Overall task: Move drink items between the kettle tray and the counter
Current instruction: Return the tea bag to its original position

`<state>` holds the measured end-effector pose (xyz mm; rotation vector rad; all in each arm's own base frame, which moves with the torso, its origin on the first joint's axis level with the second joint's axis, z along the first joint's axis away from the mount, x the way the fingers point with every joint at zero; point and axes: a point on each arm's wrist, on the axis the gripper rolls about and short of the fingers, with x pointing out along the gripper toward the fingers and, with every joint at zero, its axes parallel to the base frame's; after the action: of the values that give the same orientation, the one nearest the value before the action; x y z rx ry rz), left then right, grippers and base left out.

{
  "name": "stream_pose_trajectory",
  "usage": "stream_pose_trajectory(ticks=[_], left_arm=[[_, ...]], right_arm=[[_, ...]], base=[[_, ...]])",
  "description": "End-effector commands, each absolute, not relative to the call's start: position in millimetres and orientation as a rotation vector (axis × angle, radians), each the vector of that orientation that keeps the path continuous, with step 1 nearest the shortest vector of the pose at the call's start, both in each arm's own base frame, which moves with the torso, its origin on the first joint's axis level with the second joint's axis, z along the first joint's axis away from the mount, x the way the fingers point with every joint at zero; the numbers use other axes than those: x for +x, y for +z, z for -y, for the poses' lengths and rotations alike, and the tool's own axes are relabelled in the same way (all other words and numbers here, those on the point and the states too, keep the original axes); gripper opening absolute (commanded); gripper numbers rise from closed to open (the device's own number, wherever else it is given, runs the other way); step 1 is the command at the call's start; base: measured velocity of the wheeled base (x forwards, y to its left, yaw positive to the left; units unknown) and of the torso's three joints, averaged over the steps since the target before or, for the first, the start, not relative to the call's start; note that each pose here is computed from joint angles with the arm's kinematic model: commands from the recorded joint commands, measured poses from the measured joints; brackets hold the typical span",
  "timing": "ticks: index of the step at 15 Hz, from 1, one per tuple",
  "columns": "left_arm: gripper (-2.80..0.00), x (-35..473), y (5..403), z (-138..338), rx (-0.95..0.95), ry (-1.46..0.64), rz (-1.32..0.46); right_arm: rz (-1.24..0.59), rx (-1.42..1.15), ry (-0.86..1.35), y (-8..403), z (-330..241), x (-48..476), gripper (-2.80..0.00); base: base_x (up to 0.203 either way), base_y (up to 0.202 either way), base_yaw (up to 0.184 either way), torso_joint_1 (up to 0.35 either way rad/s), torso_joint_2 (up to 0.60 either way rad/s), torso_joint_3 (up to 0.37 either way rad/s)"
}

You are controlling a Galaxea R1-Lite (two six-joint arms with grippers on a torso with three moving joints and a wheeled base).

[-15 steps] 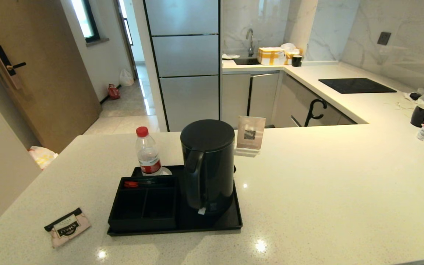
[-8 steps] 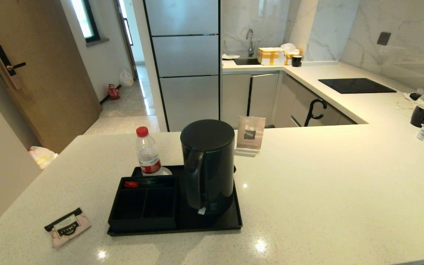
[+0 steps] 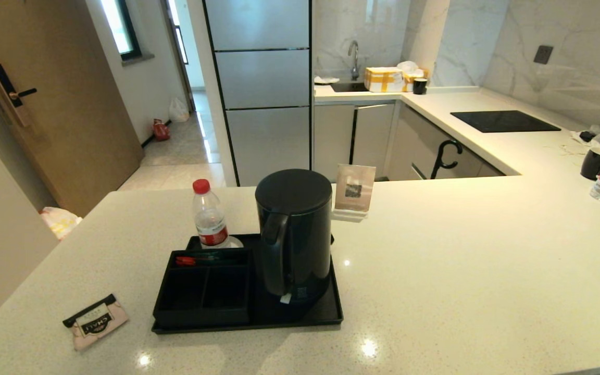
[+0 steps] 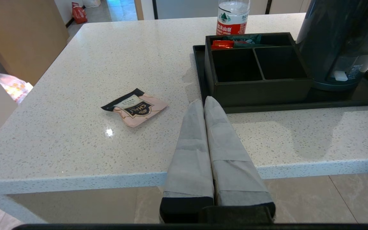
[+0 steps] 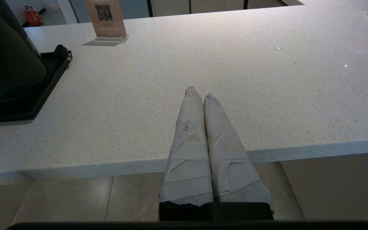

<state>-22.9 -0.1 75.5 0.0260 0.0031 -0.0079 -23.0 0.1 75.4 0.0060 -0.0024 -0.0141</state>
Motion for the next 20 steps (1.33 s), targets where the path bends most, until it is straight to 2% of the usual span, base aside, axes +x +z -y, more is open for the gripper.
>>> stream_pose_trajectory(ticks=[1,9,12,14,16,18,20], left_arm=[[-2.80,-23.0,75.4,0.1,0.026,-0.008,-0.001],[-2.80,-25.4,76.8,0.2,0.076,-0.012,-0.048],[-2.80,-27.9,88.7,0.1,0.073,-0.008,-0.085],[-2.80,-24.6,133.4,0.0,0.042,-0.004,-0.103],[-2.80,-0.4,179.4,-0.1,0.016,0.001,-0.206],[-2.80,30.8,204.6,-0.1,0.005,0.004,-0.309],[-2.80,74.9,207.3,0.1,0.025,-0.004,-0.411]], right_arm=[[0.000,0.006,-0.015,75.5,-0.1,-22.8,-2.80],[0.000,0.006,-0.014,75.5,-0.1,-22.8,-2.80],[0.000,0.006,-0.014,75.5,-0.1,-22.8,-2.80],[0.000,0.006,-0.014,75.5,-0.1,-22.8,-2.80],[0.001,0.006,-0.014,75.6,-0.1,-22.8,-2.80],[0.002,0.006,-0.014,75.6,-0.1,-22.8,-2.80],[0.000,0.006,-0.014,75.5,-0.1,-22.8,-2.80]], base=[[0.000,0.000,0.000,0.000,0.00,0.000],[0.000,0.000,0.000,0.000,0.00,0.000],[0.000,0.000,0.000,0.000,0.00,0.000],[0.000,0.000,0.000,0.000,0.00,0.000],[0.000,0.000,0.000,0.000,0.00,0.000],[0.000,0.000,0.000,0.000,0.00,0.000],[0.000,0.000,0.000,0.000,0.00,0.000]])
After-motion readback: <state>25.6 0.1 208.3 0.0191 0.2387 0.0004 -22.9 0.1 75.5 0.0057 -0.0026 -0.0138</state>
